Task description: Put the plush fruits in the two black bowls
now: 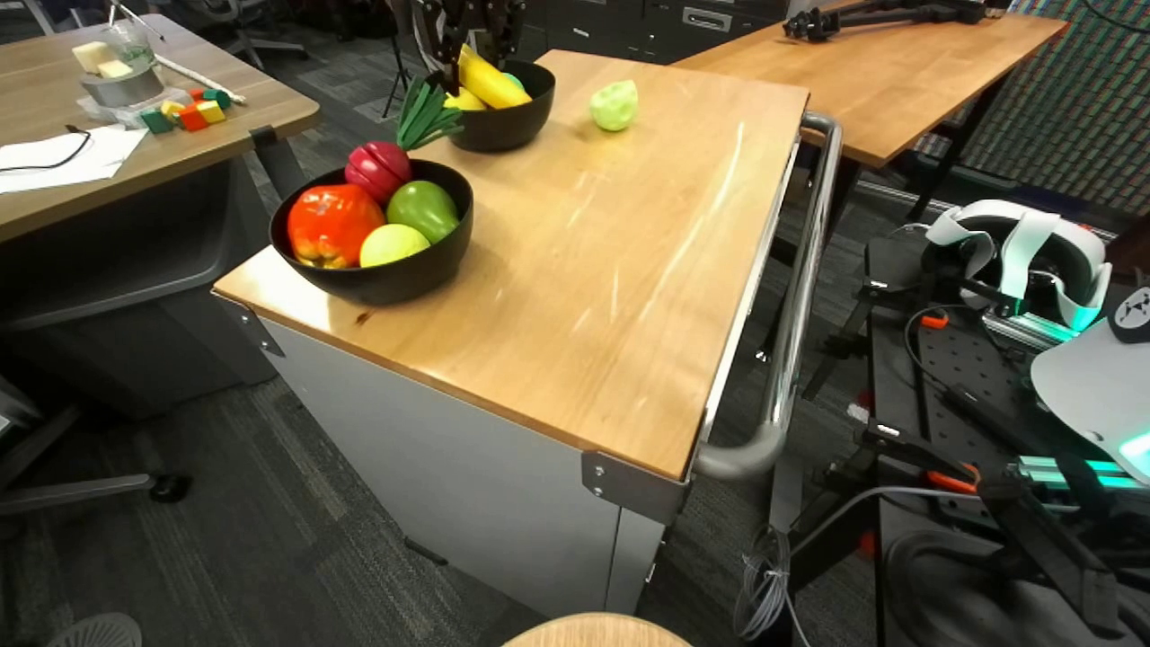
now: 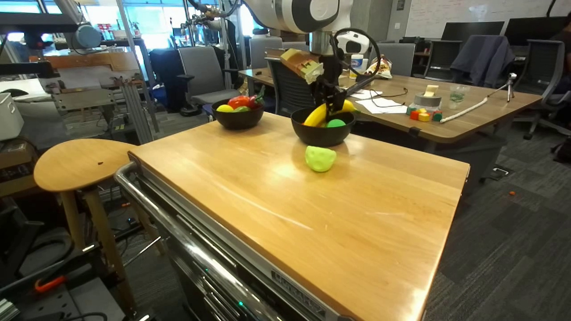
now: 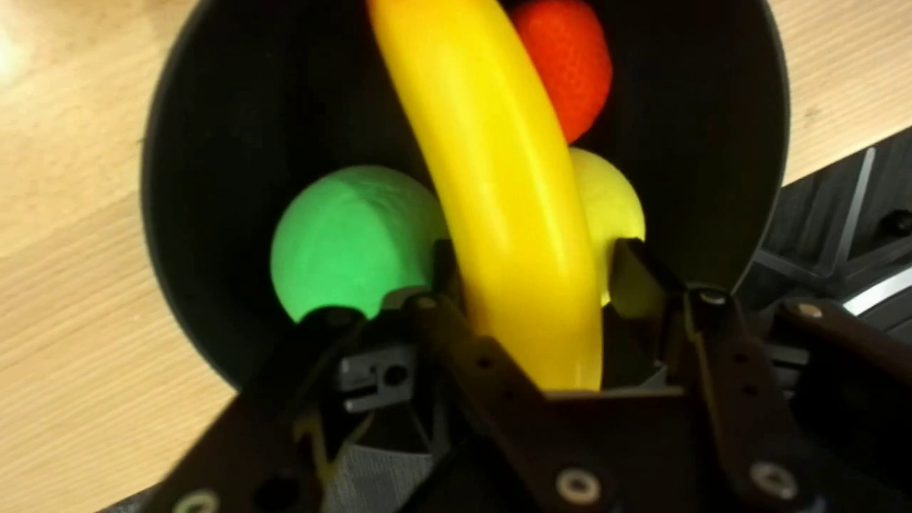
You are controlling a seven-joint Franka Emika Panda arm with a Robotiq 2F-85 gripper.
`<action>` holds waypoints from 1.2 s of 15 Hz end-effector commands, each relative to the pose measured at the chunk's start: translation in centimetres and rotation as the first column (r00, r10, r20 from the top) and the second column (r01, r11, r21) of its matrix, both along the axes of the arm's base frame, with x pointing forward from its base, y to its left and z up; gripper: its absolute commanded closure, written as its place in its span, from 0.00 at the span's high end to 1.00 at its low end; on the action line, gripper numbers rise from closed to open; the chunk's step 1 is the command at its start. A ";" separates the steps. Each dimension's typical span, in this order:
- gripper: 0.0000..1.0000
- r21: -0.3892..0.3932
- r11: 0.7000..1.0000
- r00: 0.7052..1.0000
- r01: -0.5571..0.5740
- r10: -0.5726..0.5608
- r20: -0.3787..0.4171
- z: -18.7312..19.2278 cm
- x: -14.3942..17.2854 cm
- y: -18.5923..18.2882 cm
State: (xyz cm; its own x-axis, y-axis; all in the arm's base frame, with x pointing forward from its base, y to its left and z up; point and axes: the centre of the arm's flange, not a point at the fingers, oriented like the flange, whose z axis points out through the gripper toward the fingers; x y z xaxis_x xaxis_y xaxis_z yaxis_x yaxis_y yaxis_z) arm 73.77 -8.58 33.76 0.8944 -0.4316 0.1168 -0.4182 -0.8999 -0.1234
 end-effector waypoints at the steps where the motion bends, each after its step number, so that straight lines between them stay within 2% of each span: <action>1: 0.90 -0.059 0.991 0.993 -0.121 0.120 -0.018 1.1 -3.2 1.4; 3: 1.00 -0.102 0.979 0.985 -0.174 0.173 -0.015 1.9 -5.2 1.8; 6: 1.00 -0.150 0.960 0.971 -0.237 0.241 0.009 3.7 -9.1 1.7; 10: 1.00 -0.197 0.951 0.966 -0.238 0.253 0.055 4.2 -14.2 -0.3; 13: 1.00 -0.189 0.959 0.969 -0.211 0.231 0.089 2.7 -16.8 -2.1; 18: 1.00 -0.148 0.972 0.975 -0.184 0.199 0.096 -1.5 -20.8 -3.9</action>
